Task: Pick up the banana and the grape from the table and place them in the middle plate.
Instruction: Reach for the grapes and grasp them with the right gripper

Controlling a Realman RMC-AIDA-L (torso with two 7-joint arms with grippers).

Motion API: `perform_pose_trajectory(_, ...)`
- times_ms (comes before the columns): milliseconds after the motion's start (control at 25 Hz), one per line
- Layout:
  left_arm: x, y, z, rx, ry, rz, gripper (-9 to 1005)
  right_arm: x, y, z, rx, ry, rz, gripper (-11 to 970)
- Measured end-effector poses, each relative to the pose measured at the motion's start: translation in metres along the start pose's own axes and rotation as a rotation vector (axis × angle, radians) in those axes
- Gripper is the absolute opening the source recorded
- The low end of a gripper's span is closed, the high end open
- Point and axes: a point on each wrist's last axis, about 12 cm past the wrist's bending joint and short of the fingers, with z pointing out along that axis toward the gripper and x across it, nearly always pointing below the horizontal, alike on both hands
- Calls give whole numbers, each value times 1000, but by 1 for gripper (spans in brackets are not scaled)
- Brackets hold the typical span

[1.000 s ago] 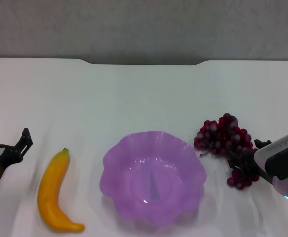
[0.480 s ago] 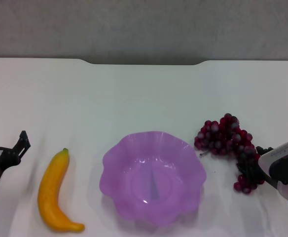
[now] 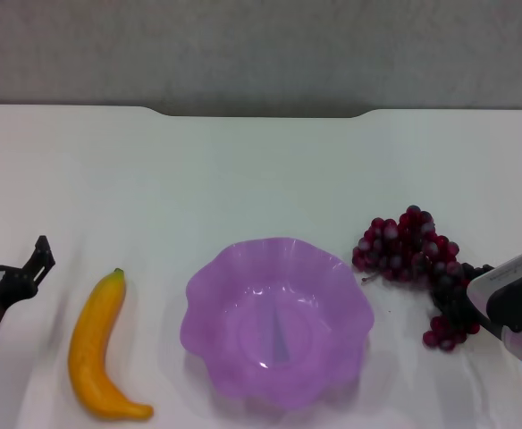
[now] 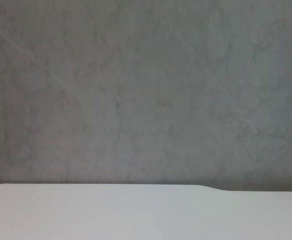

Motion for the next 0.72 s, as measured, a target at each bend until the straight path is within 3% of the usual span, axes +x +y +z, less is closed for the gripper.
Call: perform_pose_trajectory(720,0,1,0,-3,2,1,840,-1,2,0,-6,-4,0,434)
